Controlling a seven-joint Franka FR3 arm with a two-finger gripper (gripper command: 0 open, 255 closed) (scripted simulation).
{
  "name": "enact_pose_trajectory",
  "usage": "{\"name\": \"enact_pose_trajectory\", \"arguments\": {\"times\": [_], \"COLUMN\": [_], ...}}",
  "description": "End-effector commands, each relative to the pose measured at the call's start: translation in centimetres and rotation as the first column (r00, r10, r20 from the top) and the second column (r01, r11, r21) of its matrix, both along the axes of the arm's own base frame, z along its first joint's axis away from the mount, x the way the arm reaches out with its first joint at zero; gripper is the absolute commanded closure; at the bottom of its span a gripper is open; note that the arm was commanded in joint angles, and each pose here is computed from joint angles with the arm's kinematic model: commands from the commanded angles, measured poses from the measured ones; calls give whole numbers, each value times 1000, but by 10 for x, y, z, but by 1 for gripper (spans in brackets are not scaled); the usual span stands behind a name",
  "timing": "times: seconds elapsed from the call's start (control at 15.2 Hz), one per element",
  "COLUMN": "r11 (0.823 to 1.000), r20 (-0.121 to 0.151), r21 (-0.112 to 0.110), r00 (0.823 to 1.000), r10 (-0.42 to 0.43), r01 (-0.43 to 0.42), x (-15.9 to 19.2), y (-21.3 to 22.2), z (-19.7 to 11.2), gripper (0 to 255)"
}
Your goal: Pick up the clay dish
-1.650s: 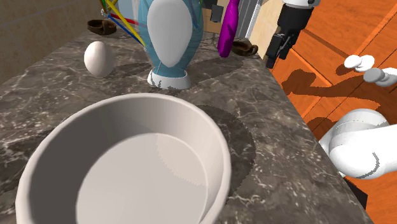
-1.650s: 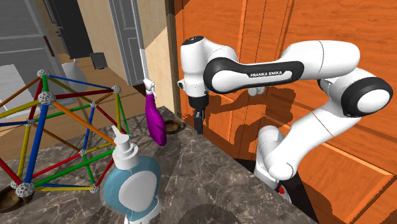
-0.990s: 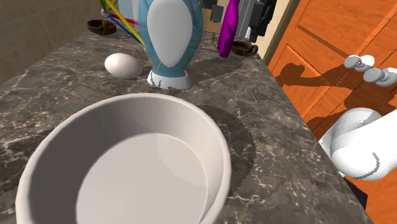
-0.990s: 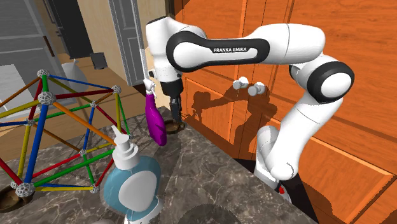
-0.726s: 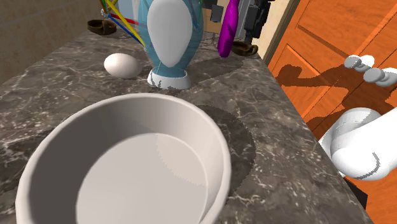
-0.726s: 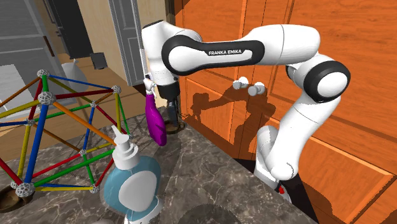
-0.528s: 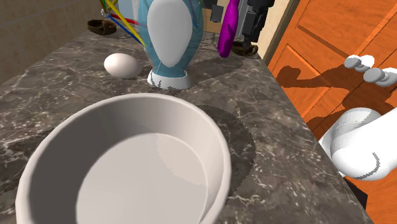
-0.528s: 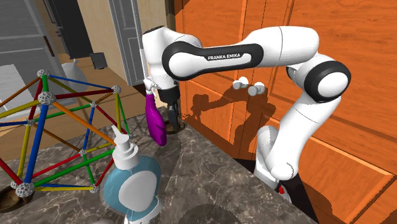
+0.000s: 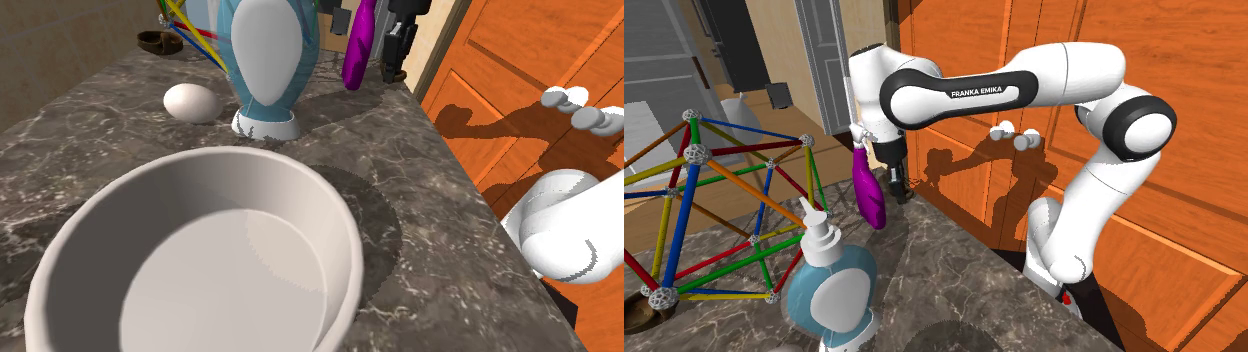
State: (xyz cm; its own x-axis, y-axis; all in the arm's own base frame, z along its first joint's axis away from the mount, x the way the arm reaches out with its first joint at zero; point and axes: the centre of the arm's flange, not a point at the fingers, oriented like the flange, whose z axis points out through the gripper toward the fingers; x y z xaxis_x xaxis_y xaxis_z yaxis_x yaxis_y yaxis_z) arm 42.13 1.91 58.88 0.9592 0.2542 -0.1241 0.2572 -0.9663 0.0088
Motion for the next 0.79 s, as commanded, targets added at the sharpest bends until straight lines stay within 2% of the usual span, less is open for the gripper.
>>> {"name": "enact_pose_trajectory", "arguments": {"times": [0.0, 0.2, 0.73], "r11": [1000, 1000, 1000], "r20": [-6, -6, -6], "r21": [0, 0, 0], "r00": [1000, 1000, 1000], "r10": [0, 0, 0], "r01": [0, 0, 0], "x": [0, 1, 1], "y": [0, 1, 1], "z": [-3, -3, 39], "gripper": [255, 255, 255]}}
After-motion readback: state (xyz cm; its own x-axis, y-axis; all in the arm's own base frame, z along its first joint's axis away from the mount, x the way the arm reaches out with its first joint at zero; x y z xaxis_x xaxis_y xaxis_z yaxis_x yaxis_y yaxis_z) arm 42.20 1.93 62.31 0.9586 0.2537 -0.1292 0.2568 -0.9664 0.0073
